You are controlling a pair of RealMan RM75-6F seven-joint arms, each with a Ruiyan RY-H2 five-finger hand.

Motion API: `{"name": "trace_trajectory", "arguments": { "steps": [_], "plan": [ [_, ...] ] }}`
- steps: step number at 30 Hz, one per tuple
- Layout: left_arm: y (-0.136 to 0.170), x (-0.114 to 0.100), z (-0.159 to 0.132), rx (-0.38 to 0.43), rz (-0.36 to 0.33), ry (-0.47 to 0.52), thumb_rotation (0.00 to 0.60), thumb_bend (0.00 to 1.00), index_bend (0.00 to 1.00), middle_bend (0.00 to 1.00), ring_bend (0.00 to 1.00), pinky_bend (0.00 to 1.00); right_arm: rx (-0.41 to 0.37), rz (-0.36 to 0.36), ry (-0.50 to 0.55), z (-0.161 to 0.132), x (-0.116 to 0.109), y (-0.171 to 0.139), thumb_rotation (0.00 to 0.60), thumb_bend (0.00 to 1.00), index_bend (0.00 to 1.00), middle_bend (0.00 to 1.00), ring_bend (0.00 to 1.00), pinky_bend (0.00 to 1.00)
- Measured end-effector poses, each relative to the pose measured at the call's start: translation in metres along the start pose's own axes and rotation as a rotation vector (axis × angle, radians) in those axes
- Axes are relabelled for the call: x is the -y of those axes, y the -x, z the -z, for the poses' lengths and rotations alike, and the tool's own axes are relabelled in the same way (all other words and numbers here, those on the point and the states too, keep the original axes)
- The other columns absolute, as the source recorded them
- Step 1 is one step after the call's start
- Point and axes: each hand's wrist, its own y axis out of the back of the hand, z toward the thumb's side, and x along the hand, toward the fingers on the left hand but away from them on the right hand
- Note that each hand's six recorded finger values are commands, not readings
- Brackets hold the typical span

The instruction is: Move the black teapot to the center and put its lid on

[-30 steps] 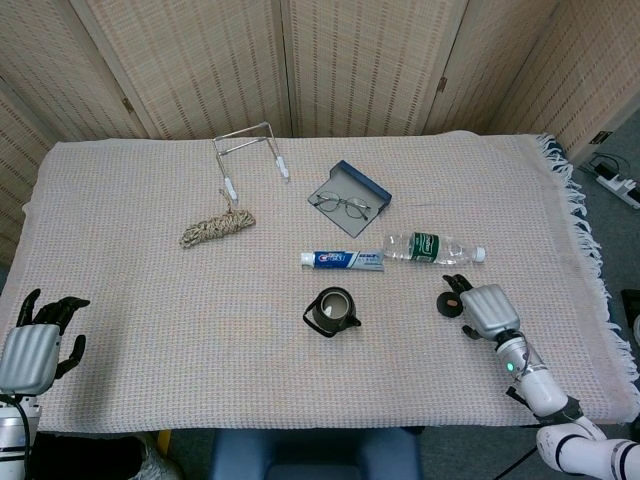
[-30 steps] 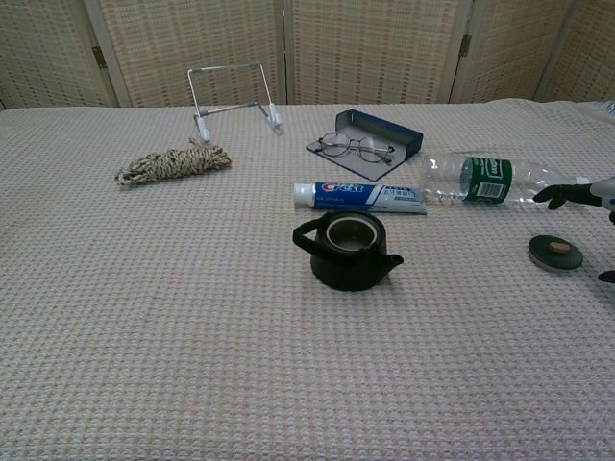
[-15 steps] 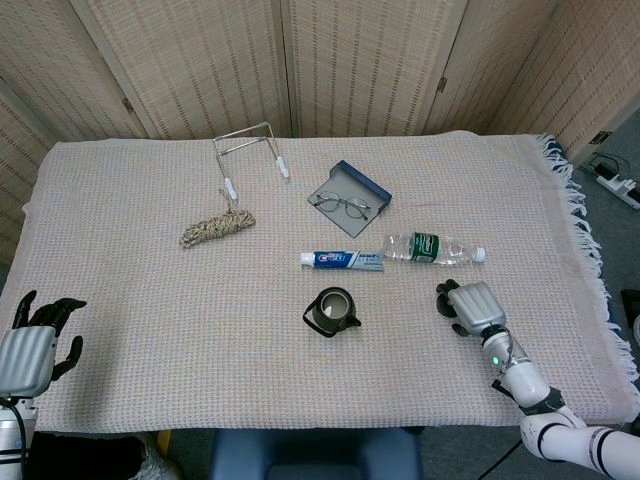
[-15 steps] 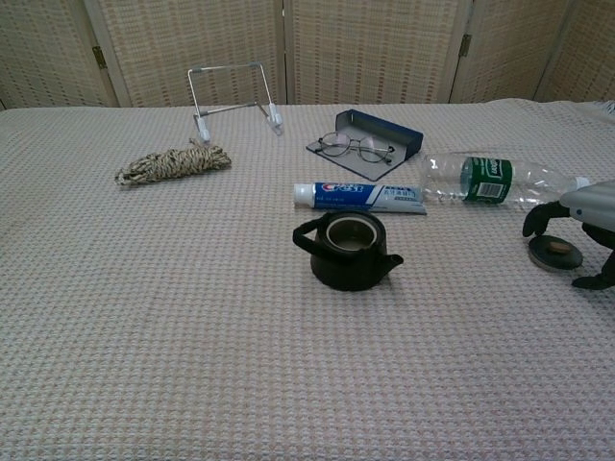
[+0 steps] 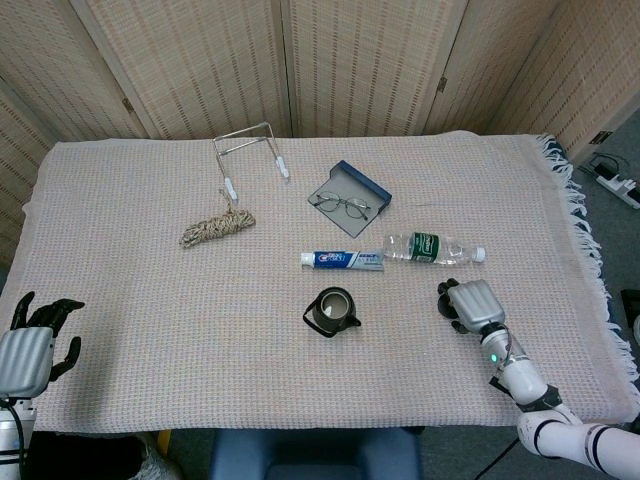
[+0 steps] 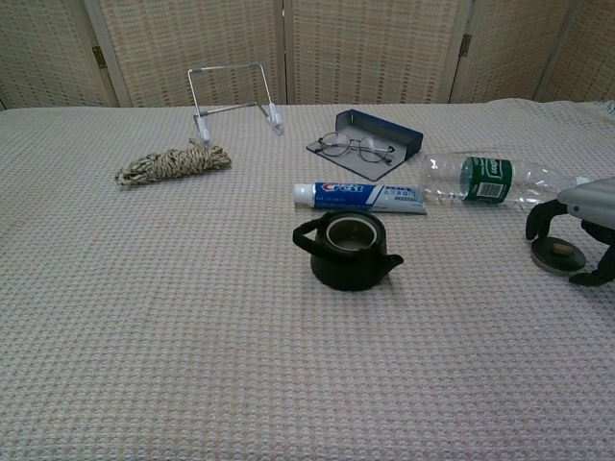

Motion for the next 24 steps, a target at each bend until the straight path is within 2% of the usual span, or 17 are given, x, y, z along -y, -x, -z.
{"name": "trace_trajectory", "arguments": {
  "steps": [8, 16, 24],
  "plan": [
    [0.001, 0.002, 0.004, -0.008, 0.004, 0.003, 0.600, 0.44, 0.24, 0.21, 0.23, 0.00, -0.002, 0.009, -0.006, -0.004, -0.002, 0.001, 0.600, 0.37, 0.34, 0.37, 0.82, 0.75],
    [0.001, 0.003, 0.005, -0.008, 0.006, 0.006, 0.600, 0.44, 0.24, 0.21, 0.23, 0.00, 0.004, 0.011, -0.005, -0.005, -0.002, 0.000, 0.600, 0.40, 0.38, 0.39, 0.83, 0.75],
    [0.000, 0.001, 0.005, -0.009, 0.002, 0.003, 0.600, 0.44, 0.24, 0.21, 0.23, 0.00, -0.074, 0.068, 0.002, -0.028, -0.027, -0.011, 0.600, 0.40, 0.40, 0.41, 0.84, 0.75]
  ]
}}
